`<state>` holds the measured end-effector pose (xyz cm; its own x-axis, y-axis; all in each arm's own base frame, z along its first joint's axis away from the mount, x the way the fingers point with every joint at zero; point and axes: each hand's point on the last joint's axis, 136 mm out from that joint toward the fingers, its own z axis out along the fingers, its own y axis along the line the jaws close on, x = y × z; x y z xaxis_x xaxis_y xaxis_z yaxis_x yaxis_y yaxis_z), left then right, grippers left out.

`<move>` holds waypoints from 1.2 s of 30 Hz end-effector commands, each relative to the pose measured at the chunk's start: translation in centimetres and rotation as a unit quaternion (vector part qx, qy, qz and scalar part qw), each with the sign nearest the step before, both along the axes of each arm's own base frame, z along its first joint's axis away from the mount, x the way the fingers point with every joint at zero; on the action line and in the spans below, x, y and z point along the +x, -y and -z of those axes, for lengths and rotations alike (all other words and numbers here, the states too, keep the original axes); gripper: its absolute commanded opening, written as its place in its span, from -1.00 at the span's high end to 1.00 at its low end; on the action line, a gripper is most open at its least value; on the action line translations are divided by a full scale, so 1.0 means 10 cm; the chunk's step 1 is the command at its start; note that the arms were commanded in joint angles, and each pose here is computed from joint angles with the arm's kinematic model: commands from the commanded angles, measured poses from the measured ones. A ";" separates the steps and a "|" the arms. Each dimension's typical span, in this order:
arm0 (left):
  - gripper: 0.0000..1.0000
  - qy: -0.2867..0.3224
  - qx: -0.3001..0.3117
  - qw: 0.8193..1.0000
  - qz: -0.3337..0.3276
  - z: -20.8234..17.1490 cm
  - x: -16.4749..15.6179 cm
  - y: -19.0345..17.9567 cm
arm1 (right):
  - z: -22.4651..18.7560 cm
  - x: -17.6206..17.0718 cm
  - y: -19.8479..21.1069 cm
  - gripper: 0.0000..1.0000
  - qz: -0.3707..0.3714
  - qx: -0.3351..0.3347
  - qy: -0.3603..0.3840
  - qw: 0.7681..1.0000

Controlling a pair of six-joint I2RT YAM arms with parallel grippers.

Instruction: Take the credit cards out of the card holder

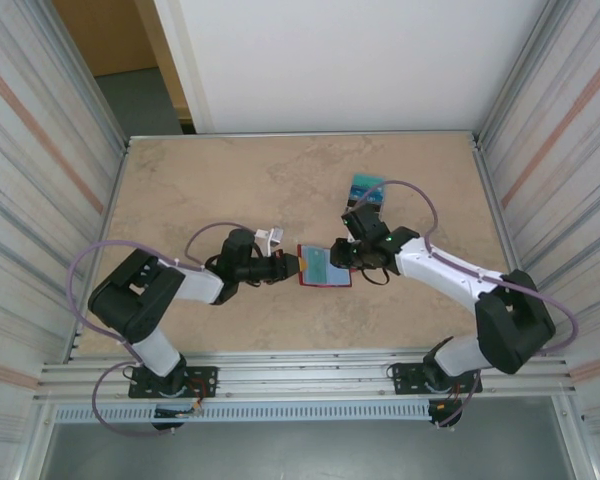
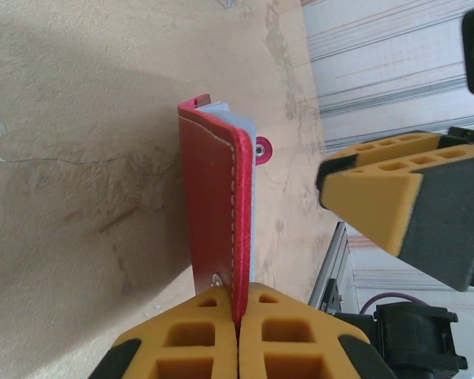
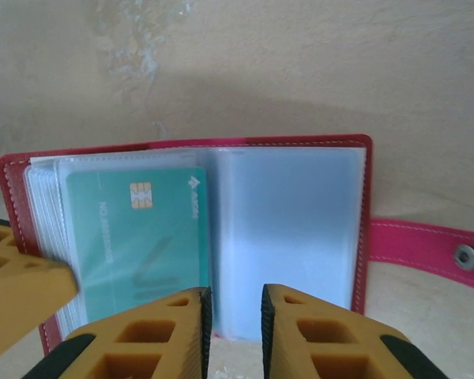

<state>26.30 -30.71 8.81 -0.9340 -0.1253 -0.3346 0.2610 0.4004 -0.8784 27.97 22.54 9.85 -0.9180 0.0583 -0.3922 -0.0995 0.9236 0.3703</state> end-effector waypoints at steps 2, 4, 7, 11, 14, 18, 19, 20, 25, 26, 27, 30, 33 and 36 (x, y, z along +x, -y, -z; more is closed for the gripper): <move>1.00 0.017 -0.018 1.000 0.007 -0.10 -0.01 -0.02 | 0.06 0.06 -0.18 0.57 -0.022 0.013 -0.012 1.000; 1.00 0.013 -0.013 1.000 0.005 -0.08 -0.01 -0.06 | 0.13 0.05 -0.23 0.59 -0.028 0.012 -0.022 0.999; 1.00 0.008 -0.007 1.000 0.002 -0.05 -0.02 -0.14 | 0.21 0.04 -0.32 0.61 -0.041 0.011 -0.035 0.999; 1.00 0.006 0.001 1.000 -0.006 -0.02 0.00 -0.25 | 0.31 0.01 -0.44 0.61 -0.059 0.009 -0.049 0.997; 1.00 0.002 0.009 1.000 -0.010 0.01 0.01 -0.31 | 0.40 0.00 -0.52 0.62 -0.067 0.009 -0.061 0.996; 0.88 -0.008 0.018 1.000 -0.016 0.06 0.04 -0.37 | 0.53 0.01 -0.55 0.64 -0.066 0.006 -0.079 0.995; 0.83 -0.010 0.017 1.000 -0.017 0.06 0.05 -0.39 | 0.57 0.00 -0.55 0.65 -0.065 0.003 -0.084 0.994; 0.78 -0.013 0.018 1.000 -0.018 0.07 0.05 -0.41 | 0.60 0.00 -0.55 0.65 -0.064 0.003 -0.088 0.994; 0.45 -0.018 0.028 0.999 -0.026 0.09 0.06 -0.49 | 0.66 0.00 -0.56 0.67 -0.058 0.003 -0.096 0.994; 0.39 -0.018 0.032 0.999 -0.029 0.09 0.07 -0.50 | 0.67 0.00 -0.56 0.67 -0.056 0.004 -0.096 0.994; 0.33 -0.017 0.036 0.999 -0.030 0.08 0.08 -0.51 | 0.67 0.00 -0.56 0.67 -0.055 0.004 -0.097 0.994; 0.13 -0.009 0.054 0.998 -0.042 0.02 0.10 -0.57 | 0.69 0.00 -0.56 0.69 -0.051 0.006 -0.100 0.994; -0.06 0.000 0.089 0.994 -0.059 -0.03 0.11 -0.67 | 0.71 -0.01 -0.56 0.70 -0.048 0.007 -0.103 0.994; -0.11 0.011 0.143 0.986 -0.091 -0.08 0.12 -0.85 | 0.70 -0.01 -0.56 0.70 -0.045 0.010 -0.103 0.994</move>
<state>27.14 -24.10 9.38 -0.9176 -0.1880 -0.3503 0.1910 0.5642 -0.8032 27.84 27.80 3.00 -0.9763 -0.0411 -0.2123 -0.1249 0.9087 0.3983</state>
